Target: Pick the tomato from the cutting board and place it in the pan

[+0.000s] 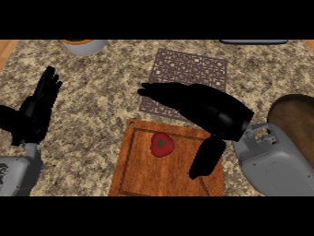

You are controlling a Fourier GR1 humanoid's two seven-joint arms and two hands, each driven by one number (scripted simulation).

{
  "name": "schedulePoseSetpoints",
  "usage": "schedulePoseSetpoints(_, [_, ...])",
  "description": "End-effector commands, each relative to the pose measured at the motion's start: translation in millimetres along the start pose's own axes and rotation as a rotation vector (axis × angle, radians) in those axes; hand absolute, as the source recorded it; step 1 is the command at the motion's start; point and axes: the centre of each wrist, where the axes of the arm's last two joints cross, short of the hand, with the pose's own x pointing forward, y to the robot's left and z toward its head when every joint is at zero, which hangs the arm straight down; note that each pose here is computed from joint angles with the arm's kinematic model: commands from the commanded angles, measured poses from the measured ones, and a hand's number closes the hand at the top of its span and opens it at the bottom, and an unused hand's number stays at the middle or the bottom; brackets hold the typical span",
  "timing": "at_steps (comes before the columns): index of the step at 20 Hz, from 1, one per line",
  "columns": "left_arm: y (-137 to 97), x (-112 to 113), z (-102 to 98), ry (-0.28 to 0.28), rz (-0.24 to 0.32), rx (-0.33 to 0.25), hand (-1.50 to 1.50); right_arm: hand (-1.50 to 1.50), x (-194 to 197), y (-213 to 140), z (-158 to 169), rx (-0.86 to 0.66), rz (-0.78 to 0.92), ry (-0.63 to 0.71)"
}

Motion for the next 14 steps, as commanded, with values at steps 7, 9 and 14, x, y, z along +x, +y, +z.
schedulePoseSetpoints(7, [8,-4,-5,-0.005,0.001,0.003,0.00,-1.50,-31,42,-24,0.040,0.063,0.145])
schedulePoseSetpoints(9, [-4,1,9,-0.013,0.003,-0.023,0.00,-1.50,-50,28,-30,0.065,0.042,0.141])
schedulePoseSetpoints(14, [-7,3,1,-0.003,0.005,0.000,0.00,-1.50,-44,46,-34,0.125,0.030,0.101])
